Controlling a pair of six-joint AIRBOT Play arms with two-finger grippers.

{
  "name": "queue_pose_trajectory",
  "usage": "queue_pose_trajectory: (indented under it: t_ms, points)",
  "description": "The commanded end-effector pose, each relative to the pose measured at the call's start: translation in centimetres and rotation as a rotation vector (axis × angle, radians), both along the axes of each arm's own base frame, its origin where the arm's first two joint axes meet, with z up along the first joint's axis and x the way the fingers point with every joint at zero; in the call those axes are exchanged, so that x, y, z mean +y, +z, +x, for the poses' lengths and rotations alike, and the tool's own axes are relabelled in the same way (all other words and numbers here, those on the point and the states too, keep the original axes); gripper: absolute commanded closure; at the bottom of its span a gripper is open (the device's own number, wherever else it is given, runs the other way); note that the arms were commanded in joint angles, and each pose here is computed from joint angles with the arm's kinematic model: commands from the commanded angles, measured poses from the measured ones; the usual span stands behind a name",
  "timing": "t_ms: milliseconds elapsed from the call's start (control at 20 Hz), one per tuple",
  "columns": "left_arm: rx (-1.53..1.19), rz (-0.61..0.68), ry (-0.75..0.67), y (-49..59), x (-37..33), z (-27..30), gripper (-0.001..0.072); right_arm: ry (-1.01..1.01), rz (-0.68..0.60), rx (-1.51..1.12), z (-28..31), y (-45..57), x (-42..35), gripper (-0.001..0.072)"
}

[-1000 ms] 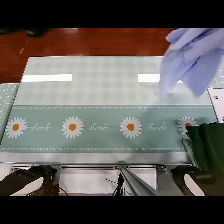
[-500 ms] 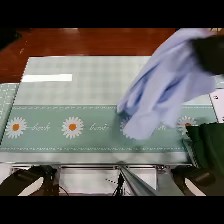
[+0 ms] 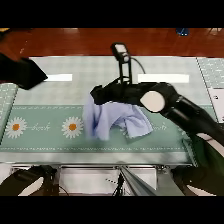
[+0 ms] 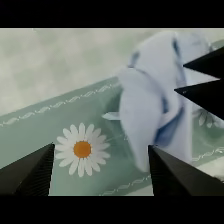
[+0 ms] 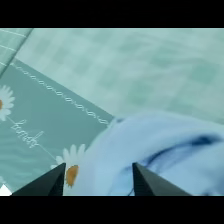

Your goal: Fold the shirts.

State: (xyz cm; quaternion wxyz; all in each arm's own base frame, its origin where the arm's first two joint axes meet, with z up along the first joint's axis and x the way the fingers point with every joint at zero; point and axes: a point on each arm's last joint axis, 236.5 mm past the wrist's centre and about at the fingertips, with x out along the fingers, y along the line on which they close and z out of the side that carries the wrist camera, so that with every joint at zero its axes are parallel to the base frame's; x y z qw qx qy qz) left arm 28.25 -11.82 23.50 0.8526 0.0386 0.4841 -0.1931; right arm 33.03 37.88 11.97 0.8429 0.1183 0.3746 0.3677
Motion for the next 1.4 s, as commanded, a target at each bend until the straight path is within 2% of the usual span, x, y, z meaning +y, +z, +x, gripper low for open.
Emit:
queue_pose_trajectory:
  t_ms: [0,150,300,400,500,650,800,850,900,1200,1250,1300,1350]
  points:
    - [0.168,0.046,0.000,-6.4,0.3,-0.9,-0.0005,-0.002,-0.099,-0.010,1.5,-2.1,-2.0,0.0218]
    - [0.280,0.045,0.004,-12.6,-0.2,-1.5,-0.0005,-0.109,-0.347,-0.037,3.8,-1.3,-13.4,0.0214]
    - [0.431,-0.025,-0.031,-18.9,-2.2,-4.3,-0.0004,-0.261,-0.668,0.019,3.8,-1.3,-27.5,0.0215]
    - [0.519,-0.025,-0.030,-22.9,-2.0,-6.5,-0.0003,-0.313,-0.751,0.116,2.7,-2.3,-33.9,0.0215]
    - [0.568,-0.042,-0.030,-25.9,-1.5,-8.0,-0.0003,-0.386,-0.698,0.230,1.7,-4.0,-37.7,0.0213]
    - [0.572,-0.102,0.040,-28.9,-1.1,-7.9,-0.0003,-0.477,-0.511,0.354,0.7,-6.6,-39.6,0.0211]
    - [0.557,-0.126,0.083,-30.9,-1.3,-7.2,0.0003,-0.492,-0.354,0.430,-0.3,-9.1,-38.8,0.0211]
    - [0.551,-0.128,0.078,-31.5,-1.4,-6.9,0.0057,-0.479,-0.323,0.450,-0.7,-9.8,-38.2,0.0211]
    - [0.544,-0.128,0.077,-32.0,-1.4,-6.4,0.0067,-0.458,-0.305,0.464,-1.1,-10.4,-37.5,0.0211]
    - [0.609,-0.205,0.085,-35.0,-3.4,-5.7,0.0076,-0.403,-0.132,0.513,-1.8,-11.1,-33.6,0.0211]
    - [0.634,-0.199,0.089,-35.7,-3.3,-6.0,0.0227,-0.401,-0.126,0.526,-2.1,-11.5,-33.4,0.0211]
    - [0.656,-0.195,0.094,-36.2,-3.2,-6.3,0.0481,-0.397,-0.122,0.543,-2.5,-11.9,-33.2,0.0211]
    - [0.667,-0.193,0.096,-36.5,-3.2,-6.4,0.0578,-0.386,-0.120,0.568,-3.2,-12.4,-32.9,0.0211]
